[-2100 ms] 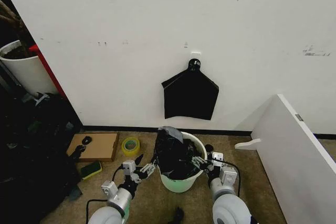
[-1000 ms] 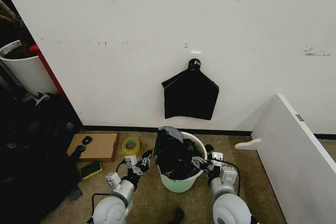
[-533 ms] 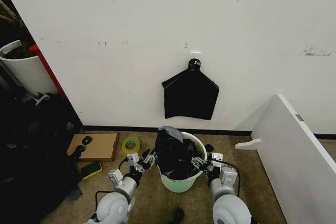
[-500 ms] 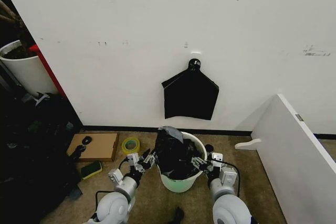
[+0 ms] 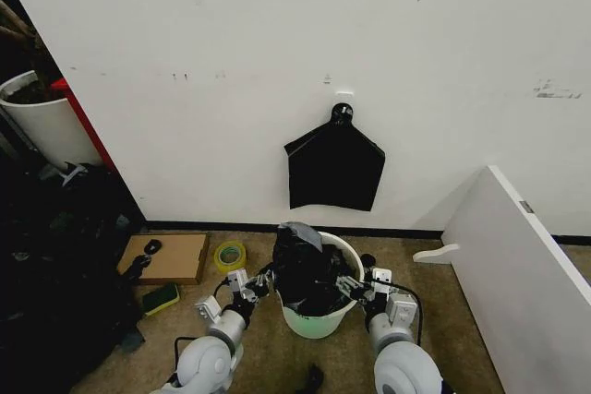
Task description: Place the garbage bag over the trash bin.
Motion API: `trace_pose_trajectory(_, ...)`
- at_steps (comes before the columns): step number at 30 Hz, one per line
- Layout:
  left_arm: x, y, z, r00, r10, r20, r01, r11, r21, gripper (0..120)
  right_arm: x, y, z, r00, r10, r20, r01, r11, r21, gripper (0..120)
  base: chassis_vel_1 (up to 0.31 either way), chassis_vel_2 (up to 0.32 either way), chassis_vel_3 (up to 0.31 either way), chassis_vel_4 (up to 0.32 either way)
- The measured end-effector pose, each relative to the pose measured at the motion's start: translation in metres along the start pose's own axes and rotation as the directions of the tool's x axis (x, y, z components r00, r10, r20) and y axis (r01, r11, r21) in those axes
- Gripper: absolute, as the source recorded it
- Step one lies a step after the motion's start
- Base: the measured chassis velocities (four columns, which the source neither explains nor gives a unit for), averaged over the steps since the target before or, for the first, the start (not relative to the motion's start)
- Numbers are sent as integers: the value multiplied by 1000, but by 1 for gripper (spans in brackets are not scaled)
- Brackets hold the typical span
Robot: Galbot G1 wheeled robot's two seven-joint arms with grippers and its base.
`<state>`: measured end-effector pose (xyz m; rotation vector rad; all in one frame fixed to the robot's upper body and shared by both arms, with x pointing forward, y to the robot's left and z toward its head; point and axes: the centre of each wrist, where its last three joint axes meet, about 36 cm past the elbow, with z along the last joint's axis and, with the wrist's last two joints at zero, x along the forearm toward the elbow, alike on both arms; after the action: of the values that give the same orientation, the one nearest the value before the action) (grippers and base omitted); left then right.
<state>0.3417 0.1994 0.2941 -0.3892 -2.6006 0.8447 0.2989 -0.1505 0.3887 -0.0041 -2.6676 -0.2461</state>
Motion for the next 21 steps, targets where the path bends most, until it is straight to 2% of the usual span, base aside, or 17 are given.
trace_pose_trajectory(7,10,8,-8,1000,-23,20,23,1000,-11,0,0,1,1,1000,0,-1,0,1000,-1,100,0,0,0,0)
trace_pose_trajectory(15,26,5,-2,1000,27,6,-27,999,-19,1,0,2,2,1000,-4,-5,4,1000,-1,100,0,0,0,0)
trace_pose_trajectory(20,20,0,1,999,48,2,-48,999,-3,25,1,2,2,1000,-7,-7,7,1000,-1,100,0,0,0,0)
trace_pose_trajectory(21,19,0,1,999,48,2,-48,999,-2,25,1,2,2,1000,-7,-7,7,1000,-1,100,0,0,0,0)
